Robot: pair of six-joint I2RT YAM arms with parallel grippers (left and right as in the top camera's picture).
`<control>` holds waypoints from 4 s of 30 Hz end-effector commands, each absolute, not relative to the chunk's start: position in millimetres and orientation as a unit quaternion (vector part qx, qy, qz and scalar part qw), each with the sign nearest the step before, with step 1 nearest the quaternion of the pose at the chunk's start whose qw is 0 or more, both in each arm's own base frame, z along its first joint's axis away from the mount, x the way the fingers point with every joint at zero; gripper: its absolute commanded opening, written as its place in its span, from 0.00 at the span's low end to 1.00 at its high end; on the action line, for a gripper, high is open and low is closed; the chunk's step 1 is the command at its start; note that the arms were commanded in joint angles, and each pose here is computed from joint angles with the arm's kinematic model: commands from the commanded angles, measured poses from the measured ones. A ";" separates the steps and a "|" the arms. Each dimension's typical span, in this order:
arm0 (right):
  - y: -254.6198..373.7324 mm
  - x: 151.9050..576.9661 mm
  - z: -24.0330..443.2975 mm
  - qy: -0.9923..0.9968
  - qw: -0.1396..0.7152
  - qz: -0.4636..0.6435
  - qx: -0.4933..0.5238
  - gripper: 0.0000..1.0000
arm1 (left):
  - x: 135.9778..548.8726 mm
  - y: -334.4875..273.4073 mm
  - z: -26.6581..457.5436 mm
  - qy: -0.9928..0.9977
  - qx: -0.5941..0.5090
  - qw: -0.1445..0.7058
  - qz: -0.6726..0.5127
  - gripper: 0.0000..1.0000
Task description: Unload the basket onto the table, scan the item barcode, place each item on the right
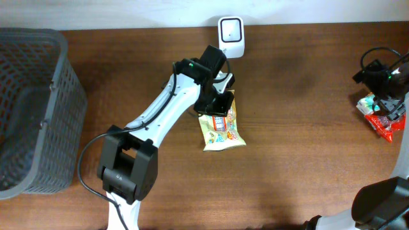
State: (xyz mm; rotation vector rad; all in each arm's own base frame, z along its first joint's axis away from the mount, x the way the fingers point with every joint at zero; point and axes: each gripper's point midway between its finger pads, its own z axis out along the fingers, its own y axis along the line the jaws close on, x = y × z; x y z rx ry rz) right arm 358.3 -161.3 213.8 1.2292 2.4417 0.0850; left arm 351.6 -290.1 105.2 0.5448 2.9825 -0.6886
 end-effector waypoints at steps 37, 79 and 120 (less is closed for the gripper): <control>-160.8 358.6 212.9 0.874 0.201 0.032 0.442 0.99 | 278.8 -279.6 50.7 0.978 0.125 -0.154 -0.062 0.00; -160.8 358.6 212.9 0.874 0.201 0.032 0.442 0.99 | 370.8 -166.1 75.4 0.995 0.044 -0.084 -0.027 0.00; -160.8 358.6 212.9 0.874 0.201 0.032 0.442 0.99 | 336.2 -147.0 13.2 0.974 -0.013 -0.138 -0.180 0.89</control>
